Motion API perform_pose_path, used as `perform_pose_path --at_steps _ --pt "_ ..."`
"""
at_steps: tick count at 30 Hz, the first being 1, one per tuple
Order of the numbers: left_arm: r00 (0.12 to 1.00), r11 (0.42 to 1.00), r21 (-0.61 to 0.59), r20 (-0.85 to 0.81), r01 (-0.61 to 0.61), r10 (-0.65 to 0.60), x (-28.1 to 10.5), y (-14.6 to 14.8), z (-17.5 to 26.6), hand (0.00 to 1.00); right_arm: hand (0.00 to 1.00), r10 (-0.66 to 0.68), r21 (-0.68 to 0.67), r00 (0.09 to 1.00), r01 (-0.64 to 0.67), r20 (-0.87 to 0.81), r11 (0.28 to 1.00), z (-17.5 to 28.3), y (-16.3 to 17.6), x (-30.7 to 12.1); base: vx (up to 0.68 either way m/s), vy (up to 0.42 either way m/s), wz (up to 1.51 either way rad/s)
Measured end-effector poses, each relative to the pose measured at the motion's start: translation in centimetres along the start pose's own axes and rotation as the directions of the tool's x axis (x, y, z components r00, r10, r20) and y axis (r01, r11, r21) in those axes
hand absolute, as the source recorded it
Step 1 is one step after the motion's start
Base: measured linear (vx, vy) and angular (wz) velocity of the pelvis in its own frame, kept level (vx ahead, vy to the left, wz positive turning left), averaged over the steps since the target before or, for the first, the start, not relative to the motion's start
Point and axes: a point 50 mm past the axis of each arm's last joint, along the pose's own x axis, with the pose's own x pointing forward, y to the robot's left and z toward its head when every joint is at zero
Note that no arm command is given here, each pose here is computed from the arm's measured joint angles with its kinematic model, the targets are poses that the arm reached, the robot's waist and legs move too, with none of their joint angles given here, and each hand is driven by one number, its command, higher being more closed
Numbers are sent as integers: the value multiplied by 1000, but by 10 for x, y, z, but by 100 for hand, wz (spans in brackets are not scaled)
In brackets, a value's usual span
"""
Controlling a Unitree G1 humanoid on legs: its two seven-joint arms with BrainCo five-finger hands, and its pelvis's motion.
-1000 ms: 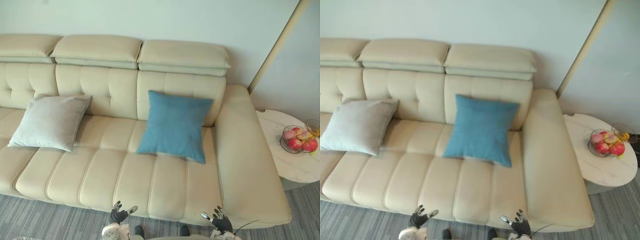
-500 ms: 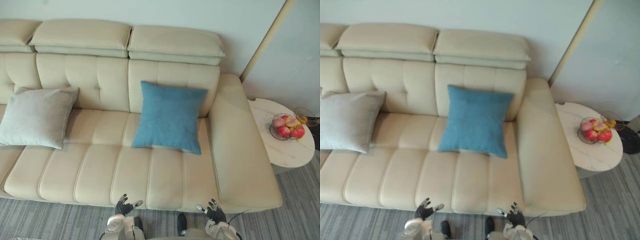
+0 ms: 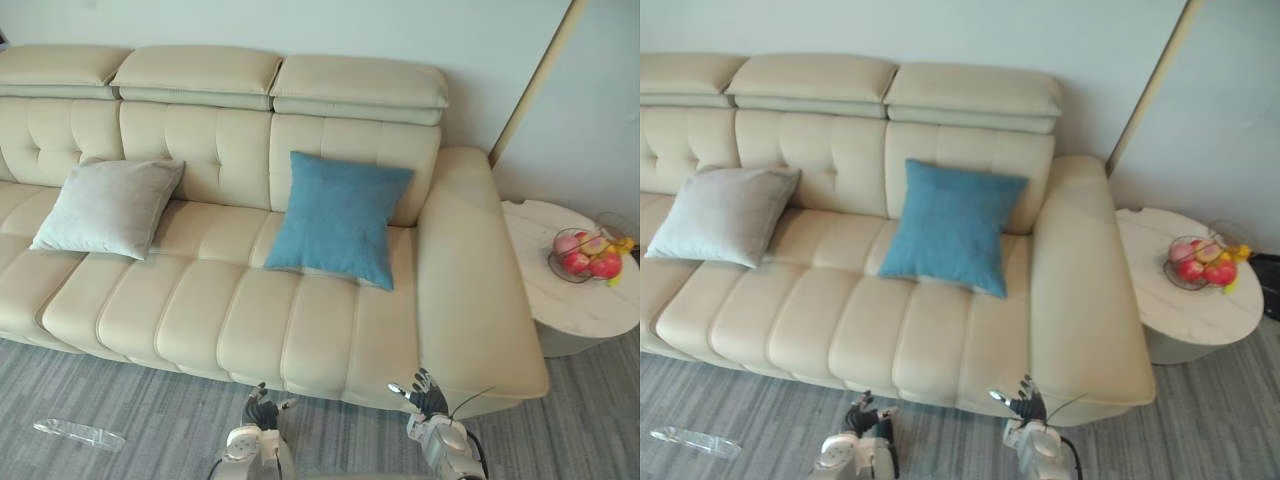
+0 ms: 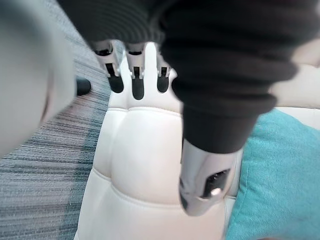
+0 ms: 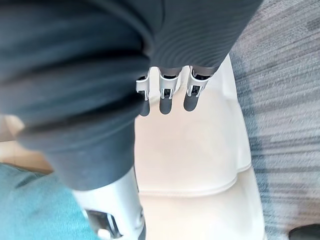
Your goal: Pick up cushions and gather them together orderly.
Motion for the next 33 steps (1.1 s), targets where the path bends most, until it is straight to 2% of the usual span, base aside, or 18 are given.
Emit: perform_pose_path --at_steps 8,12,18,33 --pt "997 1000 -28 -82 2 -4 -4 1 -18 0 0 -76 9 987 78 -139 997 -35 -26 -14 -203 73 -25" --pt "989 1000 6 -145 -28 29 -8 17 -32 0 0 -119 19 962 127 -244 992 -55 -35 -20 -160 169 25" --pt "971 996 59 -224 -70 81 -18 42 -53 0 0 -166 -30 944 165 -286 986 -64 -53 -26 -107 96 -1" --pt "964 994 64 -244 -91 104 -17 52 -55 0 0 -194 -72 934 180 -301 981 -60 -65 -25 -13 -13 -1"
